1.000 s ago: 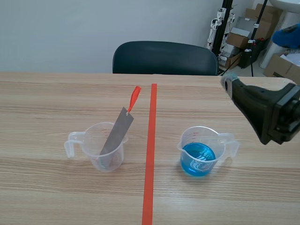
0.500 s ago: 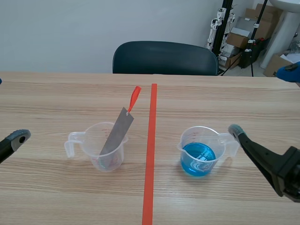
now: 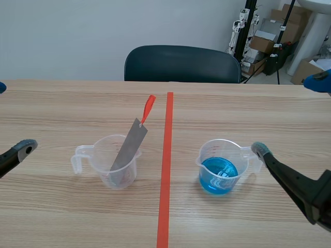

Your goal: Do the redox reaction experiment. return to the home posture

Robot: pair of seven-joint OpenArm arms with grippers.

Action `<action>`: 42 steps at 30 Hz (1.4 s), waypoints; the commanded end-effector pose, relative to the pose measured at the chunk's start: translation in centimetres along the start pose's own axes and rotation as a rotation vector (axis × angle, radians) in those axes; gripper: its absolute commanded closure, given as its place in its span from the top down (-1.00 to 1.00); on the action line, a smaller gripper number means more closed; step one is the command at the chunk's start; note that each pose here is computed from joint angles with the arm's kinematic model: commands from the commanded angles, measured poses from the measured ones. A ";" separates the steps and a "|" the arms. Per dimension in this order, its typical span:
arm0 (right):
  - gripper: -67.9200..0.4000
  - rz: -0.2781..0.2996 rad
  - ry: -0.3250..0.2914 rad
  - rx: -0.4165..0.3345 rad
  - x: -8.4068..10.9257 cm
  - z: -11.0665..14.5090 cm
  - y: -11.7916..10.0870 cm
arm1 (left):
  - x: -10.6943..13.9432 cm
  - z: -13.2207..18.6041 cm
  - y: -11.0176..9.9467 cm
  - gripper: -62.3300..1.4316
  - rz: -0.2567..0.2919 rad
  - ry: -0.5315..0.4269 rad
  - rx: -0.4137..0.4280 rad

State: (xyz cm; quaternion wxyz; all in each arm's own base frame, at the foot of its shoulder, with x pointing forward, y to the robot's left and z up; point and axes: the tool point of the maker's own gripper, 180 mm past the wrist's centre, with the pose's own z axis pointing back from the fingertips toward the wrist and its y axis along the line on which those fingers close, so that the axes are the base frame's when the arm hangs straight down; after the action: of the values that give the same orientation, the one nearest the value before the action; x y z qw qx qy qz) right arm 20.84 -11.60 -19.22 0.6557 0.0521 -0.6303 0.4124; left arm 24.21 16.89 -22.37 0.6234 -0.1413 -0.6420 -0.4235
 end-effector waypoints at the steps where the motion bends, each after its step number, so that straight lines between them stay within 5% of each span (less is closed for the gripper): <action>1: 1.00 0.007 -0.025 -0.010 0.7 -0.1 -0.5 | 0.0 -0.4 -0.3 1.00 0.019 -0.005 -0.004; 42: 1.00 0.010 -0.027 -0.013 0.7 -0.2 -0.6 | -0.5 -0.6 -0.9 1.00 0.031 0.016 -0.017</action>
State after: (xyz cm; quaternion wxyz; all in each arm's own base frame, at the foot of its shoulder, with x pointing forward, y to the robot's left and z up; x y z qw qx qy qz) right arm 20.86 -11.57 -19.20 0.6551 0.0526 -0.6303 0.4133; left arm 23.76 16.21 -24.02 0.6427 -0.1508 -0.6174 -0.4278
